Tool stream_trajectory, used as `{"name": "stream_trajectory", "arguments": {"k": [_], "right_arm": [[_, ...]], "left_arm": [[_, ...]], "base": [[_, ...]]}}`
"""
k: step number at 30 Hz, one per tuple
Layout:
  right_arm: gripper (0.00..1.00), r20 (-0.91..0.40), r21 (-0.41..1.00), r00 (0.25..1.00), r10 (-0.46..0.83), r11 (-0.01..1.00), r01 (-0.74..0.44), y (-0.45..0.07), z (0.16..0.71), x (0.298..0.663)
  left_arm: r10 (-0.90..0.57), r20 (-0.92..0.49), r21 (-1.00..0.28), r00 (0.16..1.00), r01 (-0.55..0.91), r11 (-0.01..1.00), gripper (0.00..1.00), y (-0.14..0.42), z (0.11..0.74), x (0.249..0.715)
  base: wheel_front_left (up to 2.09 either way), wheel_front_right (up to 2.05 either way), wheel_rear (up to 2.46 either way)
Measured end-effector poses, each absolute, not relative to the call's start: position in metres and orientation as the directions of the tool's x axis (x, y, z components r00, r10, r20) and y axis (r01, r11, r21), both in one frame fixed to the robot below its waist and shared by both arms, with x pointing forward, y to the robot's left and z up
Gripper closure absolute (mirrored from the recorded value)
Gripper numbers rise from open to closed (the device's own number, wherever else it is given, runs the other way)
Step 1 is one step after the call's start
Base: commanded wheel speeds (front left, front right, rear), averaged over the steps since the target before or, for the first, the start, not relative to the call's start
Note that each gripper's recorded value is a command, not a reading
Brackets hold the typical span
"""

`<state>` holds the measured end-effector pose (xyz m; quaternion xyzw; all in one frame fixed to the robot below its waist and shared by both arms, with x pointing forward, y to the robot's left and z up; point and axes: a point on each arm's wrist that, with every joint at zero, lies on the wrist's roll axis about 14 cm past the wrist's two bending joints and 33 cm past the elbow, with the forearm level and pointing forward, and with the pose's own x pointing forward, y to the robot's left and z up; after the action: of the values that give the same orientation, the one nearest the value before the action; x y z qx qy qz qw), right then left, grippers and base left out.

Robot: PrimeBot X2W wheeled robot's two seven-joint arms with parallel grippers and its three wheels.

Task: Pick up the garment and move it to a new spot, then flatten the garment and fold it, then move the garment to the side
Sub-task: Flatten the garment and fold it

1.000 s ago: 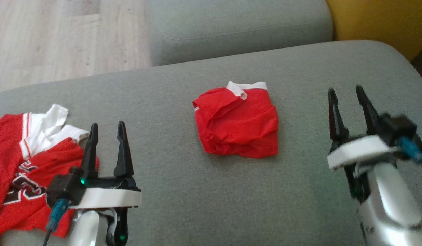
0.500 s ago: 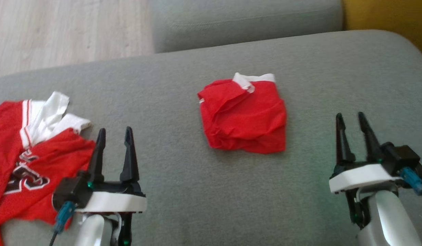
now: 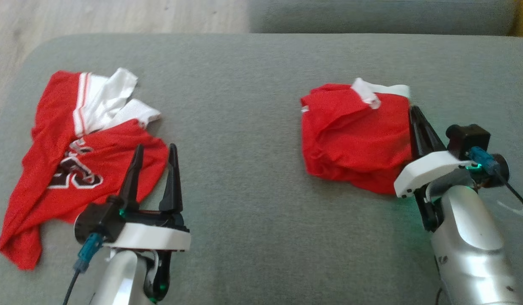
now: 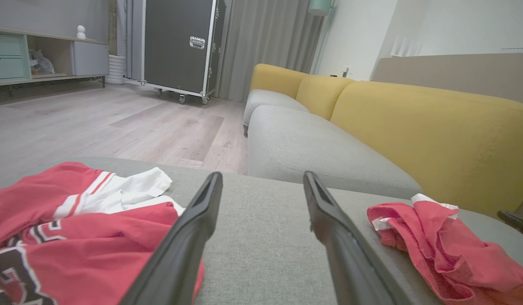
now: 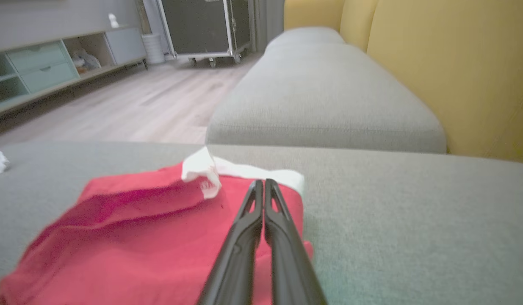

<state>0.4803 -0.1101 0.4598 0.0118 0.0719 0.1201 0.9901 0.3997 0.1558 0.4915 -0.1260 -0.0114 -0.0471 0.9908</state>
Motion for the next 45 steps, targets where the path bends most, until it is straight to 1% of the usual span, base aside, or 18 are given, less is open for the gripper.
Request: {"name": "stream_trajectory", "arguments": {"k": [5,8,14,20,26,29,32,37,39,43,45], "right_arm": [[1.0,-0.291,0.026,0.923,0.253,0.966,-0.257,-0.099,0.416,0.485],[1.0,-0.338,0.033,0.901,0.272,0.96,-0.278,-0.088,0.401,0.489],[1.0,-0.337,0.036,0.877,0.343,0.935,-0.352,-0.058,0.401,0.506],[1.0,-0.297,0.041,0.855,0.425,0.9,-0.433,-0.025,0.415,0.517],[1.0,-0.288,0.053,0.814,0.505,0.857,-0.513,0.004,0.419,0.51],[1.0,-0.295,0.052,0.807,0.512,0.852,-0.521,0.005,0.417,0.507],[1.0,-0.327,0.037,0.793,0.514,0.846,-0.533,0.004,0.408,0.501],[1.0,-0.395,0.03,0.756,0.522,0.83,-0.557,-0.001,0.385,0.477],[1.0,-0.405,0.036,0.752,0.52,0.831,-0.556,-0.004,0.382,0.471],[1.0,-0.387,0.053,0.772,0.504,0.848,-0.527,-0.012,0.39,0.47],[1.0,-0.35,0.067,0.796,0.494,0.861,-0.505,-0.016,0.403,0.475]], "left_arm": [[-0.061,0.026,-0.239,0.998,0.066,0.969,0.0,0.167,0.49,0.397],[-0.04,0.013,-0.242,0.999,0.042,0.969,0.0,0.174,0.486,0.395],[-0.014,0.0,-0.234,1.0,0.013,0.972,0.0,0.184,0.482,0.395],[-0.013,-0.008,-0.237,1.0,0.011,0.971,0.0,0.185,0.481,0.393],[-0.002,-0.007,-0.24,1.0,0.0,0.971,0.0,0.188,0.482,0.392],[-0.002,-0.005,-0.247,1.0,0.001,0.969,0.0,0.188,0.482,0.392],[-0.003,-0.004,-0.248,1.0,0.002,0.969,0.0,0.187,0.482,0.393],[-0.016,-0.001,-0.251,1.0,0.016,0.968,0.0,0.182,0.483,0.395],[-0.025,0.003,-0.252,1.0,0.025,0.967,0.0,0.179,0.484,0.397],[-0.042,0.019,-0.256,0.999,0.045,0.965,0.0,0.173,0.489,0.4],[-0.046,0.031,-0.259,0.998,0.052,0.965,0.0,0.171,0.493,0.401]], "base": [[0.0,0.0,0.0],[0.0,0.0,0.0],[0.0,0.0,0.0],[0.0,0.0,0.0],[0.0,0.0,0.0],[0.0,0.0,0.0],[0.0,0.0,0.0],[0.0,0.0,0.0],[0.0,0.0,0.0],[0.0,0.0,0.0],[0.0,0.0,0.0]]}}
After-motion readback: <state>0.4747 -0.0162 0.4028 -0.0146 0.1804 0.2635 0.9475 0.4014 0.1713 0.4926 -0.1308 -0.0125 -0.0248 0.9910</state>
